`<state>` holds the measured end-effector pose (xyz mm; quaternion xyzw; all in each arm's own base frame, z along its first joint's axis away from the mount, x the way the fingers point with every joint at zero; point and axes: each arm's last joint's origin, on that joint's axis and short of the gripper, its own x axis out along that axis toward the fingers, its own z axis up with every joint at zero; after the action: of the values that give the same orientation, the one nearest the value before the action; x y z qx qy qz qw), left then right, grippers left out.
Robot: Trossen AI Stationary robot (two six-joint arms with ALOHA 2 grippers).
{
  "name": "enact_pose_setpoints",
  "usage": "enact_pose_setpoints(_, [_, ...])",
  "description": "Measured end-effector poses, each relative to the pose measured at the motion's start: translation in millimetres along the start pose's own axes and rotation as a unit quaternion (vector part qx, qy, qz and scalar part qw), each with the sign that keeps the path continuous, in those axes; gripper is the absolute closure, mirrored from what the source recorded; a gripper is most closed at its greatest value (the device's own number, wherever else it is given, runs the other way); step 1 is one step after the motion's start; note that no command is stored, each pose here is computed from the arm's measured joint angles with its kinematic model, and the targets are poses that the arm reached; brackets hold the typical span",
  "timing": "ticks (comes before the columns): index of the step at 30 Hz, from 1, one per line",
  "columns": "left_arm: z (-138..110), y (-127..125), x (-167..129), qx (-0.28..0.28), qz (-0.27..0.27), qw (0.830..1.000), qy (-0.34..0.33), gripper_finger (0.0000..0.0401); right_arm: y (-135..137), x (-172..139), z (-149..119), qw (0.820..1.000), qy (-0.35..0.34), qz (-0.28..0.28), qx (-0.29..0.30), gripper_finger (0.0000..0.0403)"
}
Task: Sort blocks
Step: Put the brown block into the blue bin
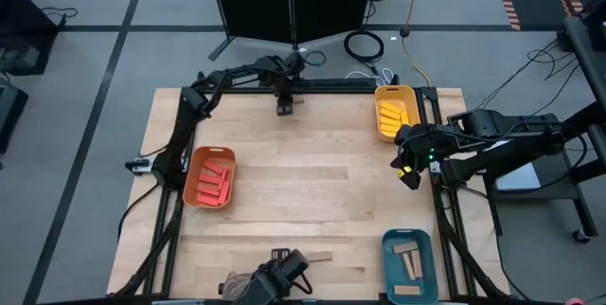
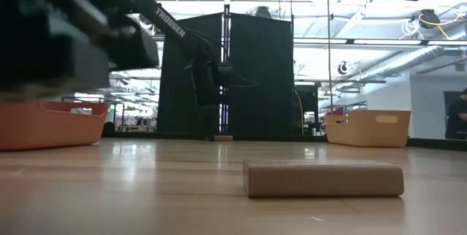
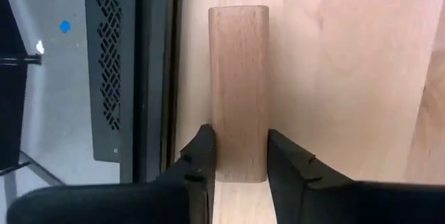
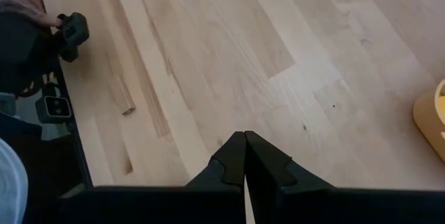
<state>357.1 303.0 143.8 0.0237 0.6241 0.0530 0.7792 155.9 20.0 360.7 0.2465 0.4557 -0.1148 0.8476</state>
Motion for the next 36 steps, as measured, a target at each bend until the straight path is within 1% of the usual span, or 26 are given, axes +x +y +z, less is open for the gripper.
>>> enact_pose_setpoints(3, [6,-5,-5,-0.005,-0.009,1.000,0.010,0.0325,0,0,0,1.000,0.005,0.006,-0.001,0.0403])
enact_pose_setpoints(6, [16,-12,-17,-0.010,-0.033,0.999,0.007,0.0322,1,0,-1,1.000,0.014,0.018,-0.002,0.0403])
enact_pose_setpoints(9, [31,-19,-42,-0.019,-0.047,0.998,-0.035,0.0317,1,0,-1,1.000,0.016,0.021,-0.002,0.0403])
enact_pose_setpoints(11, [41,-27,-60,-0.028,-0.068,0.995,-0.066,0.0316,1,0,-1,1.000,0.016,0.020,-0.003,0.0403])
enact_pose_setpoints(13, [52,-42,-73,-0.036,-0.097,0.990,-0.096,0.0315,1,0,-1,1.000,0.015,0.020,-0.012,0.0403])
enact_pose_setpoints(15, [65,-65,-83,-0.040,-0.143,0.981,-0.125,0.0315,1,0,-1,0.999,0.015,0.020,-0.023,0.0403])
enact_pose_setpoints(17, [77,-89,-95,-0.042,-0.195,0.968,-0.150,0.0315,2,0,-1,0.999,0.014,0.021,-0.033,0.0403])
enact_pose_setpoints(20, [95,-133,-104,-0.031,-0.261,0.951,-0.163,0.0314,3,-3,-4,0.999,0.006,0.021,-0.044,0.0403])
enact_pose_setpoints(22, [106,-171,-106,-0.014,-0.288,0.945,-0.152,0.0314,4,-6,-7,0.999,-0.012,0.010,-0.043,0.0403])
enact_pose_setpoints(24, [117,-212,-109,0.019,-0.302,0.940,-0.155,0.0314,6,-11,-11,0.999,-0.027,0.006,-0.041,0.0403])
enact_pose_setpoints(26, [126,-253,-113,0.057,-0.308,0.935,-0.168,0.0314,8,-16,-17,0.998,-0.031,0.018,-0.044,0.0403])
enact_pose_setpoints(27, [131,-272,-116,0.076,-0.302,0.933,-0.183,0.0314,9,-18,-20,0.998,-0.031,0.024,-0.046,0.0403])
enact_pose_setpoints(30, [144,-324,-127,0.116,-0.260,0.926,-0.250,0.0313,15,-21,-27,0.998,-0.030,0.035,-0.051,0.0403])
enact_pose_setpoints(33, [157,-364,-139,0.122,-0.216,0.907,-0.339,0.0313,21,-23,-34,0.997,-0.024,0.051,-0.059,0.0403])
enact_pose_setpoints(36, [168,-391,-144,0.104,-0.208,0.879,-0.416,0.0313,27,-25,-42,0.995,-0.013,0.070,-0.065,0.0403])
